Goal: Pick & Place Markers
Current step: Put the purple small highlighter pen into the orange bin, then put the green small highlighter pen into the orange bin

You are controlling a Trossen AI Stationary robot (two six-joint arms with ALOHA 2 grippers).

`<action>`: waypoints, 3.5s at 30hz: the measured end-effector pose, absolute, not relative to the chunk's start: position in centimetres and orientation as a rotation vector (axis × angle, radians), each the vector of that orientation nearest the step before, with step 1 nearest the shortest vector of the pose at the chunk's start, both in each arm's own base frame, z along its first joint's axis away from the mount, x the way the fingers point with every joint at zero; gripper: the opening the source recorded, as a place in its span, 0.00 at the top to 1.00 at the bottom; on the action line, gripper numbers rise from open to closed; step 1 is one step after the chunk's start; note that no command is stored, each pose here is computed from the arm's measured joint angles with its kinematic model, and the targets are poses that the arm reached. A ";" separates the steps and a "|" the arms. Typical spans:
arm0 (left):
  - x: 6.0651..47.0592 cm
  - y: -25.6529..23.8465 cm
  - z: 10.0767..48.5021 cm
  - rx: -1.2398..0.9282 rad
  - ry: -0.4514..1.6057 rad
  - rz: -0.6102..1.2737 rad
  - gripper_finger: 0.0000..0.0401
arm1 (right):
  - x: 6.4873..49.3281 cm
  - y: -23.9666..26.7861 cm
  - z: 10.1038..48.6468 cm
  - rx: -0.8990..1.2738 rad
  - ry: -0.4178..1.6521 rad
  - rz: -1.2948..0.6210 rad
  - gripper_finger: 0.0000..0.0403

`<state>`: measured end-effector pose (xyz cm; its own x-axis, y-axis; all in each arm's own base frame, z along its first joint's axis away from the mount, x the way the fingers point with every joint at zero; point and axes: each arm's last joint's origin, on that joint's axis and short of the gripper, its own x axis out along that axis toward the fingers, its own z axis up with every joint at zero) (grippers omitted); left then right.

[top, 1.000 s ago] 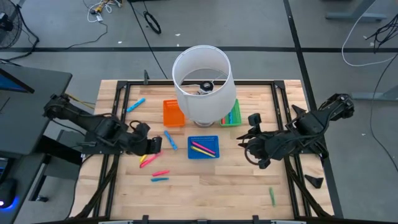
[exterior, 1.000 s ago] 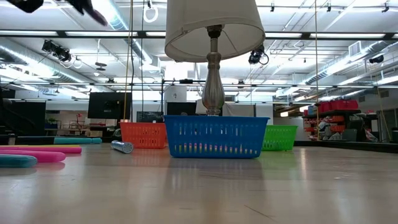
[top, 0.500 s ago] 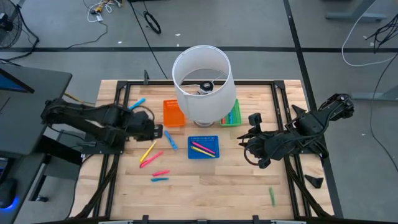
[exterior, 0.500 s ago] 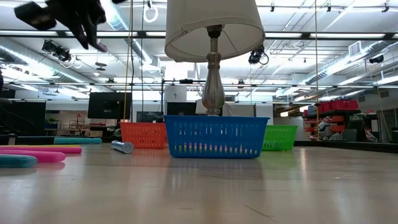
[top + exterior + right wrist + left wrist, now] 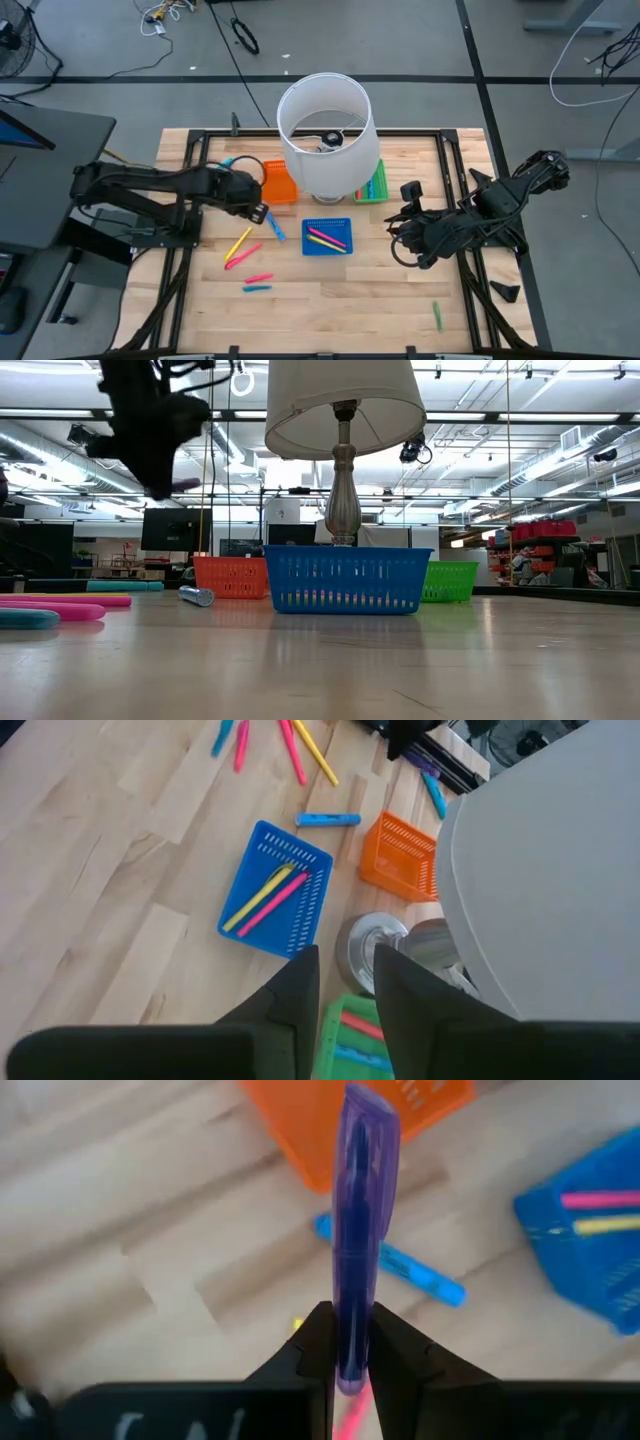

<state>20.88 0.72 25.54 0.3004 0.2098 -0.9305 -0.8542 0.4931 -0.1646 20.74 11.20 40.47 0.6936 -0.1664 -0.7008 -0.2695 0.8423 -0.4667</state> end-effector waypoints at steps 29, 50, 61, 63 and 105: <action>22.6 11.7 22.8 -1.228 0.842 0.979 0.89 | 21.3 10.0 40.4 -0.557 0.836 0.009 0.75; 21.1 13.0 16.1 -1.549 0.538 0.731 0.89 | 21.1 9.9 40.3 -0.588 0.863 0.018 0.75; 21.1 13.0 16.1 -1.529 0.542 0.723 0.86 | 21.2 9.5 40.3 -0.588 0.868 0.005 0.75; 21.1 13.0 16.1 -1.528 0.541 0.726 0.79 | 21.2 9.5 40.3 -0.587 0.868 0.006 0.75; 20.8 7.5 23.9 -1.438 0.277 0.406 0.57 | 20.2 9.6 39.4 0.341 0.996 -0.282 0.75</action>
<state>20.82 7.50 23.91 0.9005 0.1031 -0.4225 -0.4310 0.0823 -0.8986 20.19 9.65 39.44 0.5151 -0.0758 -0.8537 0.3833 0.9113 0.1503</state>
